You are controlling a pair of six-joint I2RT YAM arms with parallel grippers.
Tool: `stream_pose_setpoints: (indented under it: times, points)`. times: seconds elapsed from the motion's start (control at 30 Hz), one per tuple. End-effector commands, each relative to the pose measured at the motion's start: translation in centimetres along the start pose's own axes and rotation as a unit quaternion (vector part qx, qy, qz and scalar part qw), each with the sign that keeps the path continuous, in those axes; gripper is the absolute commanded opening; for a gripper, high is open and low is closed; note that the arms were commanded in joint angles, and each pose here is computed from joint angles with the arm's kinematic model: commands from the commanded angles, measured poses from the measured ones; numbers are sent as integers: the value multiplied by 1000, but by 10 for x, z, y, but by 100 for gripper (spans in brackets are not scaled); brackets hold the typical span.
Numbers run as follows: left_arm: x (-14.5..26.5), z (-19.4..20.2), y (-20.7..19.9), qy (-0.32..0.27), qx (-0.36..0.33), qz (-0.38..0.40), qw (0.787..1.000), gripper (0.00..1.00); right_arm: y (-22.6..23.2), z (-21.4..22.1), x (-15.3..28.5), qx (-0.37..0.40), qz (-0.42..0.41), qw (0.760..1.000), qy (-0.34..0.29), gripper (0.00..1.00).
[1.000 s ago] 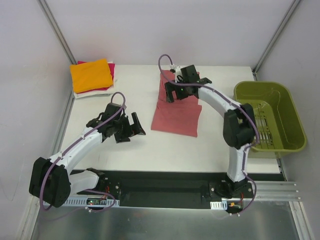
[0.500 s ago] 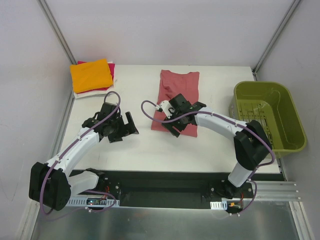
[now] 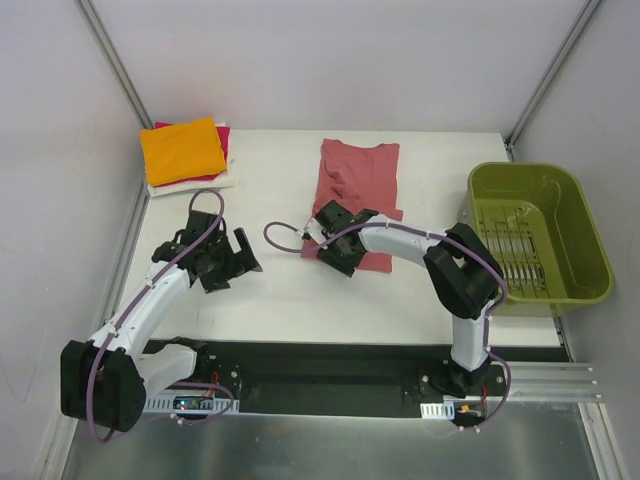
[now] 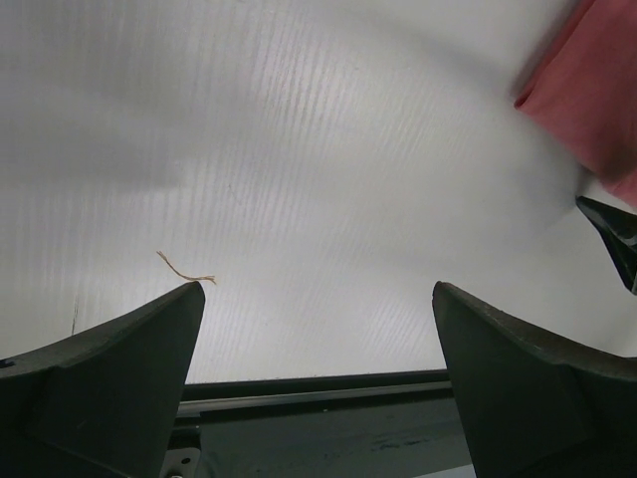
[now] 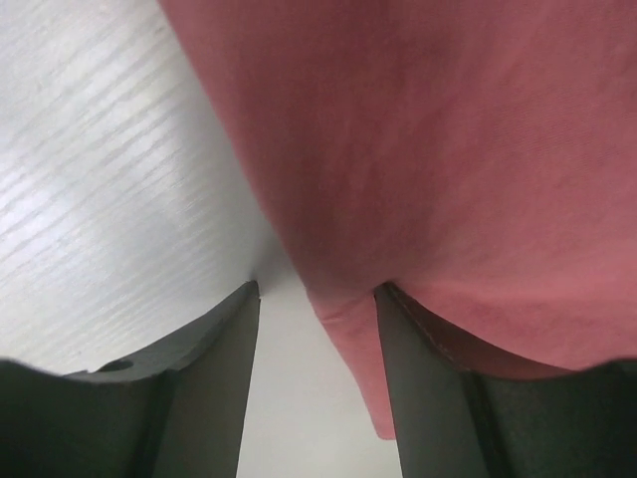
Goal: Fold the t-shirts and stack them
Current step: Grab one side of the 2/3 rectangular tshirt with right arm
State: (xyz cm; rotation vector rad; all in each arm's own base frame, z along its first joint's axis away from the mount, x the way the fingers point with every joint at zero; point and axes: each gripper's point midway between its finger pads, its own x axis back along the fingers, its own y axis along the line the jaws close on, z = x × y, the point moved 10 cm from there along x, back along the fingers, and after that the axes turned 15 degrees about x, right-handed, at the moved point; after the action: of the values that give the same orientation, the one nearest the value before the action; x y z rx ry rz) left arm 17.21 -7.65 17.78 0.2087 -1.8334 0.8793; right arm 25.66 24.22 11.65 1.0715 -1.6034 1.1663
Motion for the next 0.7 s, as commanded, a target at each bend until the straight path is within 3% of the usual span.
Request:
stream_pose_setpoints:
  times: [0.0,0.2,0.37,0.4,0.53,0.67]
  points:
    - [3,0,5,-7,1,-7,1000,99,-14,-8,-3,5,44,999,7,49]
    - [7,-1,6,-14,1,-8,1000,99,-4,-6,-8,-8,36,999,26,16]
    - [20,-3,6,-38,-2,-6,999,99,41,-18,29,-28,4,999,27,8]
    - [23,-4,6,-45,-2,-13,999,99,54,-22,37,-52,-29,998,15,3]
    - [47,-13,3,-95,-7,-40,995,99,104,-33,82,-76,-182,979,-49,1]
    - [62,-18,3,-135,-5,-46,990,99,128,-41,115,-101,-338,928,-115,1]
